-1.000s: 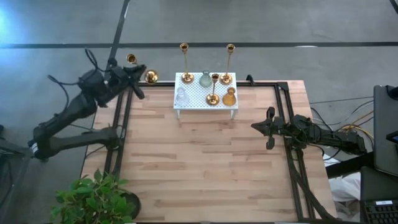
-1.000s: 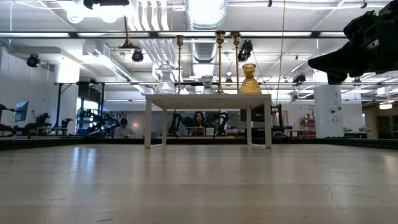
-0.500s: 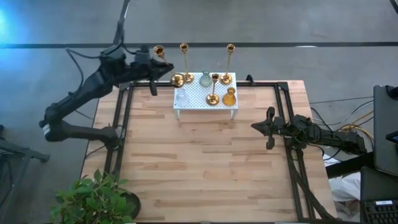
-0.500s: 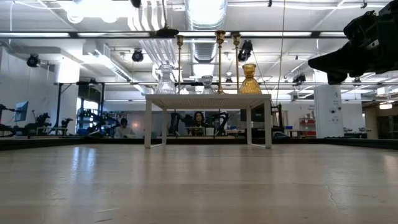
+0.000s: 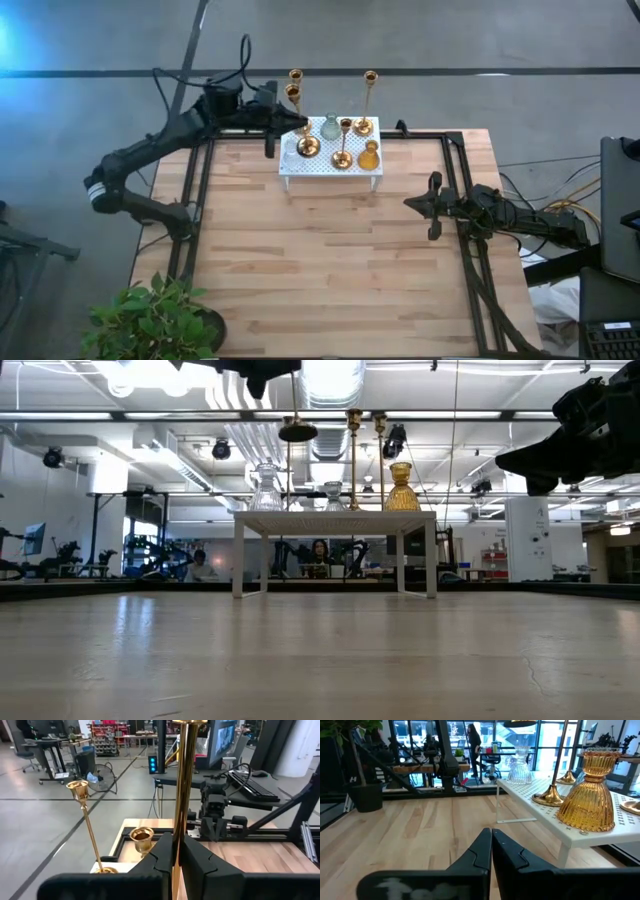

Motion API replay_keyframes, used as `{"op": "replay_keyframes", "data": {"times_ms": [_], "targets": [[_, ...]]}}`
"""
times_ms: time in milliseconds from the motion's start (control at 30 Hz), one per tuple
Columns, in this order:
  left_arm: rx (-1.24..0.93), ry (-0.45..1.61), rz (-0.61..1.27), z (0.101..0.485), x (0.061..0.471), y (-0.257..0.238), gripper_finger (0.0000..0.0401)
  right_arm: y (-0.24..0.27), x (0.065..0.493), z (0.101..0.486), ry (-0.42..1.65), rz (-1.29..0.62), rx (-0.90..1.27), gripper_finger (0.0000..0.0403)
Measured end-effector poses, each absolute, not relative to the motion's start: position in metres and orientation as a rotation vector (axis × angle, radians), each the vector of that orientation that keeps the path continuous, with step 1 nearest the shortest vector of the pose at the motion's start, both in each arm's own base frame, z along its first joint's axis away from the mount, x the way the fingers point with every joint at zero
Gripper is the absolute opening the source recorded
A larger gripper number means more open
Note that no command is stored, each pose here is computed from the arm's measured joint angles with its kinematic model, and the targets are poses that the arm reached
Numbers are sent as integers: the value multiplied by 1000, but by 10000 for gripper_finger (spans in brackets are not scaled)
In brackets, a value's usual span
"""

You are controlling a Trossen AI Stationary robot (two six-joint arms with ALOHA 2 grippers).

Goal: Pick & Place candle stick holders
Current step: Put the gold candle holder on the shelf

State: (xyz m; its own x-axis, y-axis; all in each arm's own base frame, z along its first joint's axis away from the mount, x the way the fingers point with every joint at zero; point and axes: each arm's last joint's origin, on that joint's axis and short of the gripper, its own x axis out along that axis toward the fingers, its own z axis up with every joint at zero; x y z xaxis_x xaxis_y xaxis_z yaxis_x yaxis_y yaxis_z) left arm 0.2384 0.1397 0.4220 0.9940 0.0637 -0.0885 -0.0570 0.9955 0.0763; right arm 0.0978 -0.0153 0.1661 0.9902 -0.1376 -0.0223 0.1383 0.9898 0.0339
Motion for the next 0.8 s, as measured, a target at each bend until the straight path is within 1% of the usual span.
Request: {"op": "replay_keyframes", "data": {"times_ms": [467, 667, 800], "targets": [[42, 151, 37, 397, 264, 156, 21, -15, 98, 166, 20, -138, 35, 9], [75, 180, 32, 388, 271, 161, 21, -15, 98, 166, 20, -138, 35, 9], [97, 191, 55, 374, 270, 161, 21, -15, 98, 166, 20, -138, 35, 9]]}}
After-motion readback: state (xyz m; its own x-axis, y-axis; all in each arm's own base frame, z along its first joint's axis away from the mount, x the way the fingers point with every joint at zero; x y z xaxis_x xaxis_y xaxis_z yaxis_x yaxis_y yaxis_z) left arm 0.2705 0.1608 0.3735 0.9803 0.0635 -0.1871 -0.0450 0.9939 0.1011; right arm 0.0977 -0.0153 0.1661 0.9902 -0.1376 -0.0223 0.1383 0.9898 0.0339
